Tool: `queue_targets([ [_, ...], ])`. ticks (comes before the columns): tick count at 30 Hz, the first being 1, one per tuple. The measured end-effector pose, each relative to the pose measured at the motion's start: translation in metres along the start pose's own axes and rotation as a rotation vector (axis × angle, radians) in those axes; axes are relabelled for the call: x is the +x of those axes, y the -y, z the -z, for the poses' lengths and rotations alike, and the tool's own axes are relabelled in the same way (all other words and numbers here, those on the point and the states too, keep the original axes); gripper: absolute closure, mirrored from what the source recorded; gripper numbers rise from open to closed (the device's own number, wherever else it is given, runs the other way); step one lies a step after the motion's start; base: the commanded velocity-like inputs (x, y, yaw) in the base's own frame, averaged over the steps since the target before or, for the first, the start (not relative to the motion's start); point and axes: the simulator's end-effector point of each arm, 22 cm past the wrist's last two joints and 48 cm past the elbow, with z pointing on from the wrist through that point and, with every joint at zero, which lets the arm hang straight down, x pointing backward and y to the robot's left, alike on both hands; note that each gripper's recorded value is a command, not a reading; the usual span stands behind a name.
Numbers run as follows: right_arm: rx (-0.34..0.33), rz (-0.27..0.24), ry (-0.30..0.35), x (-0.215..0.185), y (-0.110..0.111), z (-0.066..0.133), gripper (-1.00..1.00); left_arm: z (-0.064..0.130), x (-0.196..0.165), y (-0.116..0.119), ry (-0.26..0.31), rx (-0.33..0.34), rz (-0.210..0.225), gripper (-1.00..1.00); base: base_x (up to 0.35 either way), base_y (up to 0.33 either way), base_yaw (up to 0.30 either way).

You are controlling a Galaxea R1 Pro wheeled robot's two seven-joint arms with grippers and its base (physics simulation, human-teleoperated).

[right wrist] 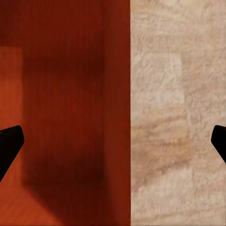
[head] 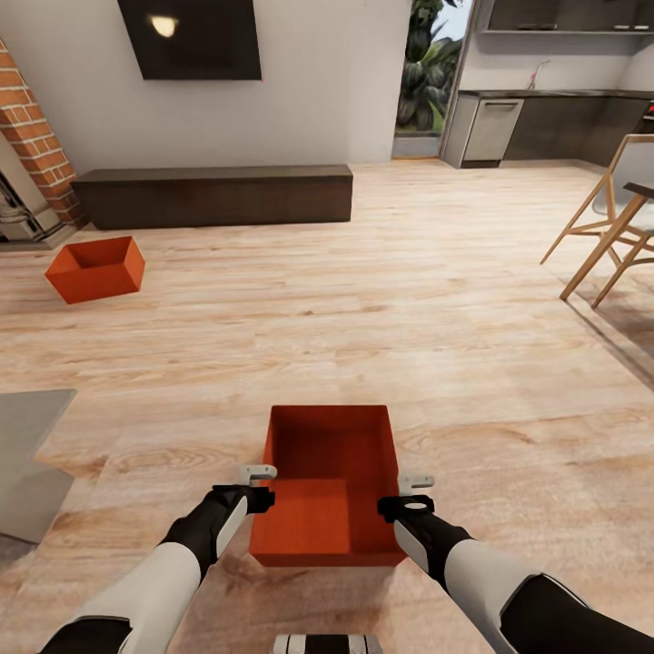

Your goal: Move the two storage containers from the living room to the garage. In the garage, place one container on the floor and stack the other container on top of it (either order is fine).

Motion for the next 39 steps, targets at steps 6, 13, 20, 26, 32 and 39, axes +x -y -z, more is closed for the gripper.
queue_targets([
  [6,0.000,0.000,0.000,0.0074,-0.0015,-0.0085,-1.00,-0.0095,0.0066,-0.0011,0.000,-0.001,0.001,-1.00,0.000,0.000,0.000],
  [13,0.000,0.001,0.001,0.0074,-0.0015,-0.0085,-1.00,-0.0093,0.0059,-0.0009,0.002,0.001,-0.001,-1.00,0.000,0.000,0.000],
  [20,0.001,0.001,0.001,0.0074,-0.0009,-0.0086,-1.00,-0.0092,0.0053,0.0000,0.003,0.005,-0.001,-1.00,0.000,0.000,0.000],
  [26,0.001,0.002,0.001,0.0074,-0.0006,-0.0087,-1.00,-0.0091,0.0051,0.0006,0.004,0.004,-0.003,-1.00,0.000,0.000,0.000],
  [32,0.002,0.002,0.001,0.0073,-0.0003,-0.0086,-1.00,-0.0088,0.0045,0.0006,0.005,0.004,-0.004,-1.00,0.082,0.000,0.000],
  [39,0.002,0.002,0.001,0.0074,-0.0003,-0.0087,-1.00,-0.0089,0.0044,0.0003,0.005,0.003,-0.004,-1.00,0.142,0.000,0.000],
])
